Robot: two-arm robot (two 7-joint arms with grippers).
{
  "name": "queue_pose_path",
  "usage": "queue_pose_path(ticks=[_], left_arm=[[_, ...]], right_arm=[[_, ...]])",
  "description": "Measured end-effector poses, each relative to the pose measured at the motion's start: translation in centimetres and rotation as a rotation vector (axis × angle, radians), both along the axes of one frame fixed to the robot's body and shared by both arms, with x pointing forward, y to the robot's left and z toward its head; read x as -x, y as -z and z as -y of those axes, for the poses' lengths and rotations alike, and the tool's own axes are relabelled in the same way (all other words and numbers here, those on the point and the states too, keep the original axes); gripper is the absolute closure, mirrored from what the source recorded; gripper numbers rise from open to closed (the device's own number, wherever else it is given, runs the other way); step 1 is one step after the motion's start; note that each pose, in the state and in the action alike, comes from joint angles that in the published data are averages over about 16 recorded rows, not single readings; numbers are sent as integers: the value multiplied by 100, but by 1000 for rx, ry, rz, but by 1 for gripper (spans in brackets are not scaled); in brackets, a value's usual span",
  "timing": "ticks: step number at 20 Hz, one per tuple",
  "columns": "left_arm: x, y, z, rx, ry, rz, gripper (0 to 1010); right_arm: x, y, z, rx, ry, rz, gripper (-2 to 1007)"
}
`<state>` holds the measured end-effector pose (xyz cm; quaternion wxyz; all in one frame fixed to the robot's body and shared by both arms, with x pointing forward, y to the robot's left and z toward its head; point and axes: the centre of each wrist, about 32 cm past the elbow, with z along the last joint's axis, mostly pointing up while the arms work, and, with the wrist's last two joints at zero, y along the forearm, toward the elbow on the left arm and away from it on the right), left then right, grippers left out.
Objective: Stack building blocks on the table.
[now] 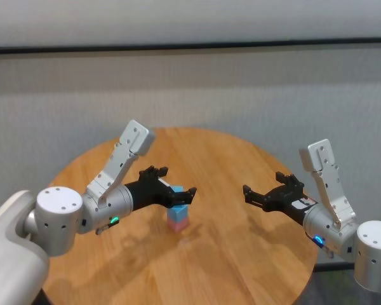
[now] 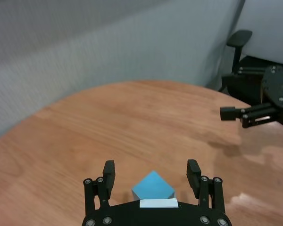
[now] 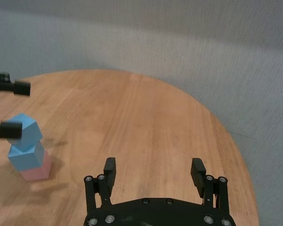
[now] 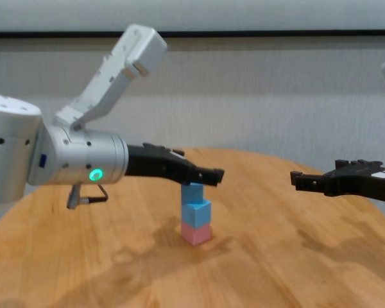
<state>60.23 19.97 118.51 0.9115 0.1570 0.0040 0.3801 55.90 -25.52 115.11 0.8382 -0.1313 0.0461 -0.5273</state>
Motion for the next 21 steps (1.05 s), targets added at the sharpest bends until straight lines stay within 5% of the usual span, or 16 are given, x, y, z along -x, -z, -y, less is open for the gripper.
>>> queue_pose_path(ticks=[10,14,21], left_arm=[[18,-137,-342,2,-91,66,10],[27,-149,-481,-3,-129,78,10],[42,-128,-602,-9,-160,79,10]], right_arm=[[0,0,0,0,0,0,4],[0,0,0,0,0,0,4],[0,0,0,0,0,0,4]])
